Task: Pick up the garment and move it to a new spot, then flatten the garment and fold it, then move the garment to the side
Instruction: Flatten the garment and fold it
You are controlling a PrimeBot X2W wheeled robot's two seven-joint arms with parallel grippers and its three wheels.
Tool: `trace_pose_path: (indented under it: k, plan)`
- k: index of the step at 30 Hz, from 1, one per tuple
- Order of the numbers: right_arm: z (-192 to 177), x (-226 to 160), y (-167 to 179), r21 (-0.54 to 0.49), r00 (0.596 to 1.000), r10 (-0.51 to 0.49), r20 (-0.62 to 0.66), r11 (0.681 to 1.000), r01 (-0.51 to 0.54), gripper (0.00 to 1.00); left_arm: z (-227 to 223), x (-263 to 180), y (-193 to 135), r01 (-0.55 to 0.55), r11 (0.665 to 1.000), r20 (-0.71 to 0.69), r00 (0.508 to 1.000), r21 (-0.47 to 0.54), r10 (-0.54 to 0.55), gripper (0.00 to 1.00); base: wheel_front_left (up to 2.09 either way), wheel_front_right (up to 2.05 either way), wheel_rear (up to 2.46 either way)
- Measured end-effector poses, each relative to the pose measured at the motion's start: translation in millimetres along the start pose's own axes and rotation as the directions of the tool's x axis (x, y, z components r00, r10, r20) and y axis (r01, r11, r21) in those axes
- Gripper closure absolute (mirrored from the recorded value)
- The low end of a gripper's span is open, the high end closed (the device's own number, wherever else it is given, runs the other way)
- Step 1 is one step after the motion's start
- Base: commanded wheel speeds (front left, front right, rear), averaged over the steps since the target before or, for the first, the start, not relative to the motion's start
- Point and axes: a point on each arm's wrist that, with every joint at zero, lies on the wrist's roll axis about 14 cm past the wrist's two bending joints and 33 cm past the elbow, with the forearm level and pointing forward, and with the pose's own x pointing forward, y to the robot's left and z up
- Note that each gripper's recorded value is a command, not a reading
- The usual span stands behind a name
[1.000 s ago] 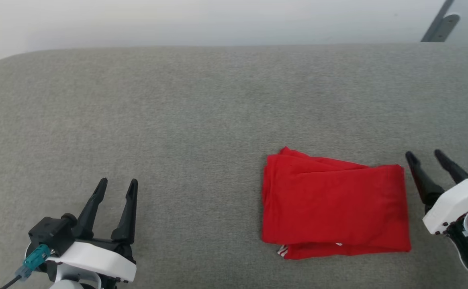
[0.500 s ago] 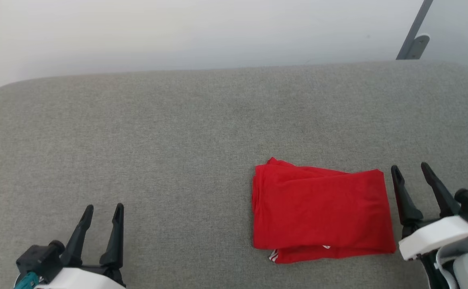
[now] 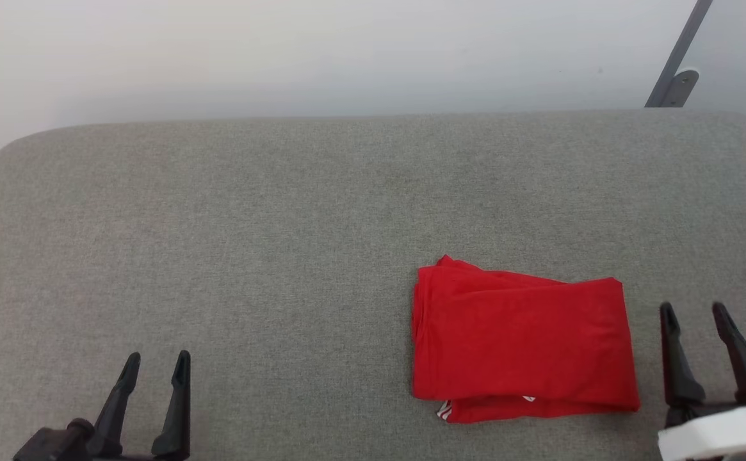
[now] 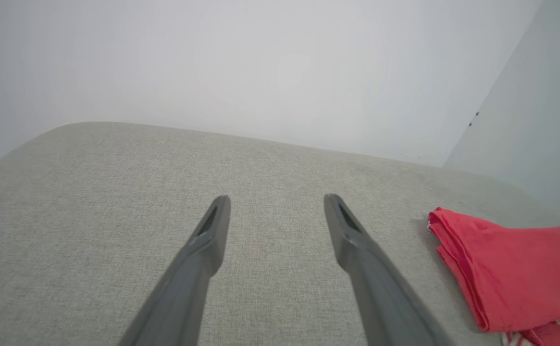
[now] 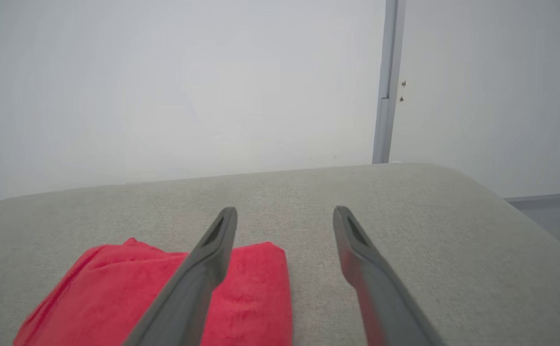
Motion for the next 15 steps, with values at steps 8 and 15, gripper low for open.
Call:
trace_pose_path:
  k: [8,15]
  plan:
    - [-6.4,-14.9,-7.9,0.009,0.999,-0.043,-0.027,0.999,0.044,0.0,2.0,-11.3,3.9,-0.027,1.0,0.006,1.0,0.004,0.027,0.0,0.0,0.0,0.0]
    - [-4.4,-13.5,-5.5,0.009,0.999,-0.037,-0.034,0.999,0.037,0.0,1.2,-11.7,3.8,-0.028,1.0,0.004,1.0,0.003,0.028,0.0,0.0,0.0,0.0]
